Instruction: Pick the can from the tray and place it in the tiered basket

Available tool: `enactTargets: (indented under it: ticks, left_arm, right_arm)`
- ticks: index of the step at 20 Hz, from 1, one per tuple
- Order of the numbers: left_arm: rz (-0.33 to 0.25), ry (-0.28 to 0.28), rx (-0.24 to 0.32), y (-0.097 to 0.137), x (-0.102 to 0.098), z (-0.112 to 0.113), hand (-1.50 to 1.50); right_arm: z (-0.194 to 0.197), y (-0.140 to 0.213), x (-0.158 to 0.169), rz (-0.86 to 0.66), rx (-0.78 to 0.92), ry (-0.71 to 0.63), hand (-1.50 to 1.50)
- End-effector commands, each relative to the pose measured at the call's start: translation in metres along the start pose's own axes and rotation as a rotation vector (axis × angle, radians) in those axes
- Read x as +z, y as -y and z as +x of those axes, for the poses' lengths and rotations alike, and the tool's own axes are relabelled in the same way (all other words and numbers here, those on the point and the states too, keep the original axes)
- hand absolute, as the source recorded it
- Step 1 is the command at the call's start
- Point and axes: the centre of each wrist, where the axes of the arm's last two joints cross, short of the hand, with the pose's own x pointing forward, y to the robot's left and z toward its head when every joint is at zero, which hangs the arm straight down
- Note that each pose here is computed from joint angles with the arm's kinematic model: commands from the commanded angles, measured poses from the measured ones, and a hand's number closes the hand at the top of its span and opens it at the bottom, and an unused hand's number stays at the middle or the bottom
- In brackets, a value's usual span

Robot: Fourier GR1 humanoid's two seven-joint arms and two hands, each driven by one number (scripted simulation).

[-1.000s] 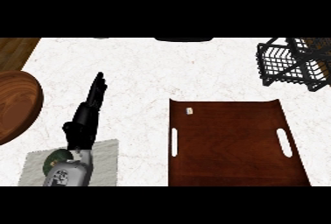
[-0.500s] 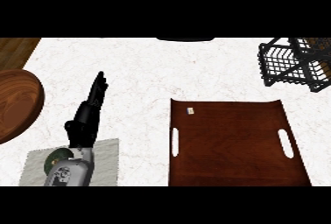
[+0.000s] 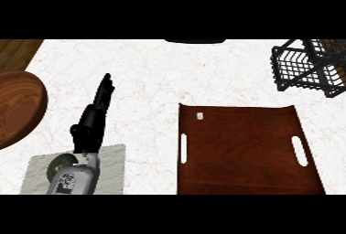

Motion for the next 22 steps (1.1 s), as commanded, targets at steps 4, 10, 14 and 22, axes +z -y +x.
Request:
enactTargets:
  ticks: [4,10,14,22]
  left_arm:
    - [0.018,0.017,-0.007,-0.001,-0.001,0.000,0.00]
    - [0.005,0.006,-0.008,-0.006,0.005,0.004,0.00]
    - [0.036,-0.025,0.000,-0.020,0.003,-0.014,0.00]
    - [0.057,-0.021,-0.008,-0.016,0.016,-0.005,0.00]
  right_arm:
    - [-0.023,0.010,-0.008,-0.020,-0.290,0.001,-1.50]
    - [-0.045,0.037,-0.010,-0.202,-0.446,-0.145,-1.50]
    - [-0.105,0.062,-0.009,-0.228,-0.538,-0.236,-1.50]
    - [-0.246,0.091,0.027,-0.260,-0.654,-0.236,-1.50]
